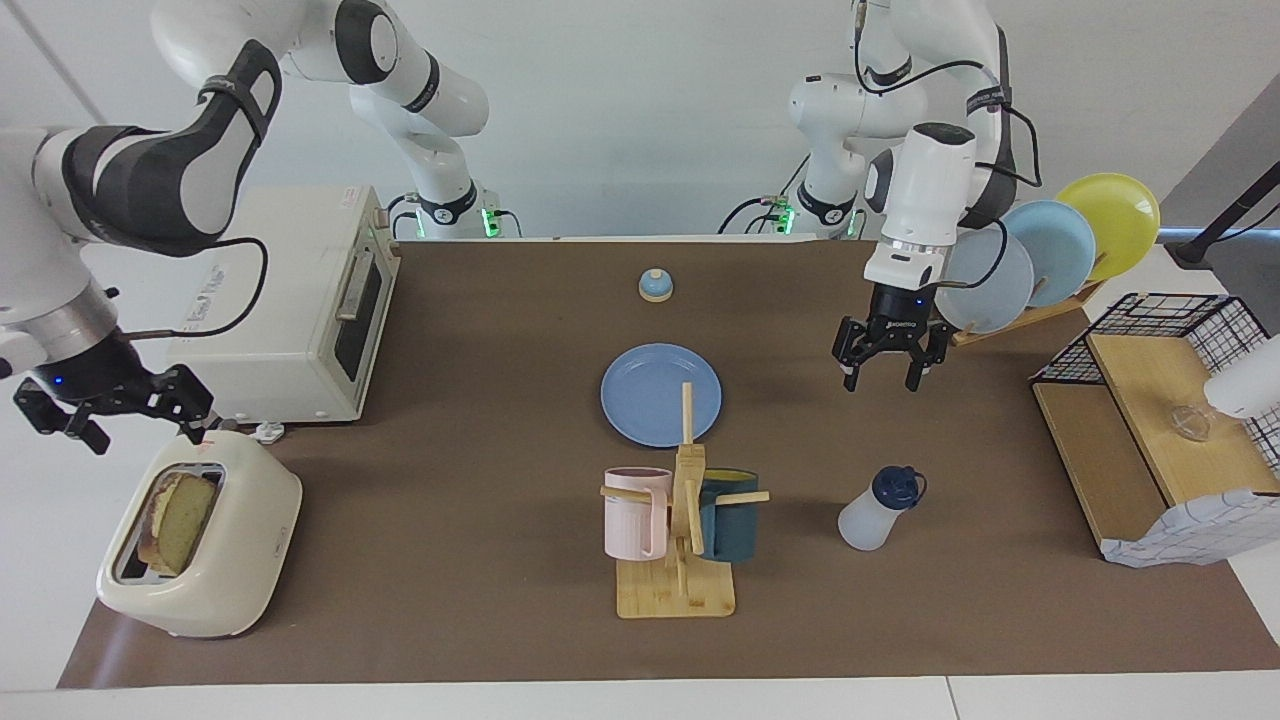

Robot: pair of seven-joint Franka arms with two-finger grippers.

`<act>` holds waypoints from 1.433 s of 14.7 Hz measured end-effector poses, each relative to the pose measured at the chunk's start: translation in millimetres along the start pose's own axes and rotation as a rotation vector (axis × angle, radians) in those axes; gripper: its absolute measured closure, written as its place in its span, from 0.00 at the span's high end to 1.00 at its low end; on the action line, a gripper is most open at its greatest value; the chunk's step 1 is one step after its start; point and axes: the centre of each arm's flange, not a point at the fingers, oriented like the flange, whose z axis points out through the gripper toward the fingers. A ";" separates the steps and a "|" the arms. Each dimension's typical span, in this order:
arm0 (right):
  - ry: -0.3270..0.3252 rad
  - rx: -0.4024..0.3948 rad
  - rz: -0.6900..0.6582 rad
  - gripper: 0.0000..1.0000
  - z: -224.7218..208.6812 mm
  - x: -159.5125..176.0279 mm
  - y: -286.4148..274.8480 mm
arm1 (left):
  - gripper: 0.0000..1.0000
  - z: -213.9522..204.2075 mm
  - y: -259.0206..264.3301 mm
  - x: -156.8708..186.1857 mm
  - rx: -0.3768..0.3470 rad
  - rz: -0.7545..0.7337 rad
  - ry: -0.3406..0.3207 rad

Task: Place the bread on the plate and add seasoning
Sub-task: 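Move the left arm out toward the blue-capped seasoning bottle, then grasp the seasoning bottle with the left gripper while the right gripper lifts bread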

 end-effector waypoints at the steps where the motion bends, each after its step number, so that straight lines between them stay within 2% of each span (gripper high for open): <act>1: 0.006 -0.002 -0.001 1.00 6.8 2.7 0.4 | 1.00 7.7 0.1 -2.1 -0.005 0.004 0.016; 5: 0.006 -0.003 0.000 1.00 27.2 6.5 5.3 | 1.00 40.2 0.8 -19.9 -0.035 0.011 0.083; 7: 0.008 0.000 -0.002 0.96 37.7 8.4 7.0 | 1.00 54.5 3.0 -26.7 -0.045 0.015 0.095; 9: 0.015 0.009 -0.012 0.80 44.4 12.3 2.1 | 1.00 63.1 3.5 -30.5 -0.048 0.016 0.092; 10: 0.019 0.012 -0.021 0.80 45.2 14.0 -1.0 | 1.00 65.8 4.1 -31.9 -0.048 0.017 0.089; 11: 0.024 0.013 -0.038 0.74 44.7 15.1 -2.4 | 1.00 68.1 5.4 -32.7 -0.050 0.019 0.089; 13: 0.028 0.011 -0.067 0.52 43.2 15.3 -1.5 | 1.00 73.4 8.2 -32.4 -0.055 0.022 0.093; 14: 0.029 0.010 -0.074 0.45 43.0 14.9 -0.1 | 1.00 75.6 9.2 -30.9 -0.057 0.022 0.096; 15: 0.029 0.010 -0.082 0.44 43.0 14.4 1.3 | 1.00 77.5 9.7 -29.1 -0.057 0.022 0.098; 16: 0.028 0.009 -0.088 0.34 43.0 13.8 2.9 | 1.00 78.7 10.1 -26.8 -0.058 0.022 0.101; 18: 0.028 0.009 -0.090 0.09 42.9 13.1 4.6 | 1.00 79.7 11.3 -19.4 -0.060 0.020 0.112; 21: 0.017 0.016 -0.093 0.08 40.6 12.6 2.7 | 1.00 84.4 13.6 -5.0 -0.064 0.018 0.130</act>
